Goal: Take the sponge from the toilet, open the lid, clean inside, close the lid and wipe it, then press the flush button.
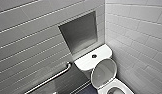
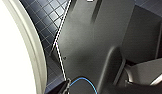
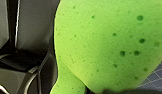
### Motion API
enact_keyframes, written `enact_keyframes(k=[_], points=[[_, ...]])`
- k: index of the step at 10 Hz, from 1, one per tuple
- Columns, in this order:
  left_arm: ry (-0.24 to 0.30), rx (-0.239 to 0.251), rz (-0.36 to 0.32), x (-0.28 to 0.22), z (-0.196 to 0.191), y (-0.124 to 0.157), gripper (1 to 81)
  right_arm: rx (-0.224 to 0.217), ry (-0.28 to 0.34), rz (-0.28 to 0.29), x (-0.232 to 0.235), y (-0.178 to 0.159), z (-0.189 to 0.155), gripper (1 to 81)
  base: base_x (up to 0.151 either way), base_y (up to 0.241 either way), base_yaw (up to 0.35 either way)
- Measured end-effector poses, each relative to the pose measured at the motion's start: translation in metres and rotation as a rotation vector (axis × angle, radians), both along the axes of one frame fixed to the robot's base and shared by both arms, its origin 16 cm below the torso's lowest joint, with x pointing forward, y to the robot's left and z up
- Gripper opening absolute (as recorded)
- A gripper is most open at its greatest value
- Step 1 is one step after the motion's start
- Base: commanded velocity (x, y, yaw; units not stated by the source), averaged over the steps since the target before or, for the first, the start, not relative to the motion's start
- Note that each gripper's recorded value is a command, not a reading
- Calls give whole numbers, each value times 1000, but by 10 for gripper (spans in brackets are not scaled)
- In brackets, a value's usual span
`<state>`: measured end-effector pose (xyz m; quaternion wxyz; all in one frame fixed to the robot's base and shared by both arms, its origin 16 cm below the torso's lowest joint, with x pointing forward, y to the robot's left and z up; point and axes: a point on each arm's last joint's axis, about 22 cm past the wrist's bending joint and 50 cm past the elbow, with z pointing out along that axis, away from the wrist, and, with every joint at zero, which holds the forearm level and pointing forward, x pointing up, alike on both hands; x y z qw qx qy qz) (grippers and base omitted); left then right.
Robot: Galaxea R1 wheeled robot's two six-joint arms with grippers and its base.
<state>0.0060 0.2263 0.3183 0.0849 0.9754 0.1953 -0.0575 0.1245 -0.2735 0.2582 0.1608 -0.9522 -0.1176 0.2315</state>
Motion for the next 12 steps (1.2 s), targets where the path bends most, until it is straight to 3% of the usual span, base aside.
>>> enact_keyframes(k=[1, 2, 4, 7, 11, 12], points=[[-2, -4, 4, 0, 1, 0, 811, 9, 6, 15, -13, 2, 3, 10, 0, 0, 0], [-10, -17, 11, 2, 2, -3, 811, 62, -20, 85, -20, 8, 5, 10, 0, 0, 0], [-47, -72, 27, 19, 6, -17, 811, 96, -46, 149, -33, 12, 7, 10, 0, 0, 0], [-131, -164, 48, 56, 24, -26, 811, 96, -49, 94, -60, 17, 18, 10, 0, 0, 0], [-208, -216, 106, 102, 61, 16, 811, 89, -79, 82, -47, 27, 9, 10, 0, 0, 0], [-230, -232, 121, 121, 73, 29, 811, 92, -76, 69, -61, 44, 11, 10, 0, 0, 0]])
